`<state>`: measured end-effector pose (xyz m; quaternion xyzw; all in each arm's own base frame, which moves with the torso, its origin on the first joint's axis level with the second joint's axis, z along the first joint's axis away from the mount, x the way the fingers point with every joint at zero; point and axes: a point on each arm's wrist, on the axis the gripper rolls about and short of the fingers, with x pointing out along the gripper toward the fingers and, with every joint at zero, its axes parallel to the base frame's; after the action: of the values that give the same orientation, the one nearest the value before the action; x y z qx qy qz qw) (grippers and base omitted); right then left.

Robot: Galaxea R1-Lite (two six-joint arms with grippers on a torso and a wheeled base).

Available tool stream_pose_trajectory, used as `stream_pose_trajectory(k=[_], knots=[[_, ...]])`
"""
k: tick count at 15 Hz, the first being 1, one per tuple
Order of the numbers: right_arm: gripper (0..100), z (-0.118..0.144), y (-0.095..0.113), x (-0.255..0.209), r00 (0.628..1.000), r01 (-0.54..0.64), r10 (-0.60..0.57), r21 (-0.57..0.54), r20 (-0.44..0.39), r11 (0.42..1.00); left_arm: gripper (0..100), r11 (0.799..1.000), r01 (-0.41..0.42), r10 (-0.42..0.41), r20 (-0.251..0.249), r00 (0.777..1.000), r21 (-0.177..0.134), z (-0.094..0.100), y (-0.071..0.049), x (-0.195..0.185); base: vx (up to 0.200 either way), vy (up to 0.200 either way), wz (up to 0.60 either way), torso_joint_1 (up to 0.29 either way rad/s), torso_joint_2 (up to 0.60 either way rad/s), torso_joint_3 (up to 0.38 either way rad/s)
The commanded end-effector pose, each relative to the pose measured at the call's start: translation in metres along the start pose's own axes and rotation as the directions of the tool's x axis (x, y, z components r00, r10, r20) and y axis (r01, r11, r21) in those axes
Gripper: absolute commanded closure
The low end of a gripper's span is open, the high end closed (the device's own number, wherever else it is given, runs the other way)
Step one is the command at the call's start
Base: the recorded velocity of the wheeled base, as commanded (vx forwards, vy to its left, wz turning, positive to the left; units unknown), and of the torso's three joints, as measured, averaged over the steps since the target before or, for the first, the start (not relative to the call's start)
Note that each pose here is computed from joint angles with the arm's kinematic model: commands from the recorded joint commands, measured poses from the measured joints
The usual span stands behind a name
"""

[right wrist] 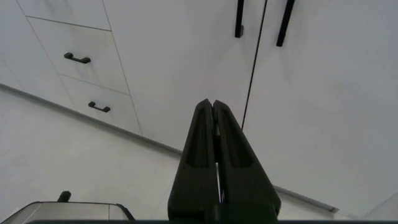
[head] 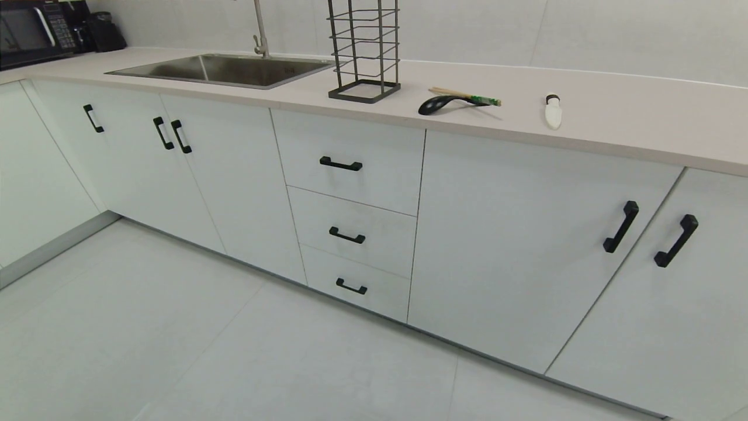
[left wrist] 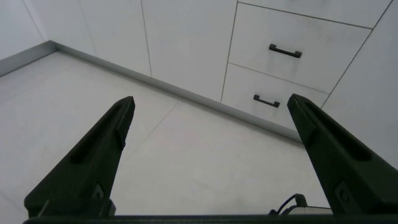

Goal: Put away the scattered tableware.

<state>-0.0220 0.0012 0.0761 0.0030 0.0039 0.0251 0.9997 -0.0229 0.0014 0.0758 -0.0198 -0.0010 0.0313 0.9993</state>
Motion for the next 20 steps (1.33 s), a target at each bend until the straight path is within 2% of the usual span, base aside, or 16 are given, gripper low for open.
stream_pose_trajectory(k=[1,10,16,20], knots=[[100,0.0,0.0,0.0001,1.0,0.0,0.0,0.0,-0.002,1.0,0,1.0,0.0,0.0,0.001,1.0,0.0,0.0001,0.0,0.0,0.2,0.0,0.0,0.007,0.0,0.002],[100,0.0,0.0,0.0001,1.0,0.0,0.0,0.0,-0.002,1.0,0,1.0,0.0,0.0,0.001,1.0,-0.002,0.0001,0.0,0.0,0.2,0.0,0.0,0.002,0.0,0.002],[100,0.0,0.0,0.0001,1.0,0.0,0.0,0.0,-0.002,1.0,0,1.0,0.0,0.0,0.001,1.0,0.0,0.0001,0.0,0.0,0.0,0.0,0.0,0.0,0.0,0.0],[100,0.0,0.0,0.0001,1.0,0.0,0.0,0.0,-0.002,1.0,0,1.0,0.0,0.0,0.001,1.0,0.0,0.0001,0.0,0.0,0.0,0.2,0.0,-0.002,0.0,0.006]])
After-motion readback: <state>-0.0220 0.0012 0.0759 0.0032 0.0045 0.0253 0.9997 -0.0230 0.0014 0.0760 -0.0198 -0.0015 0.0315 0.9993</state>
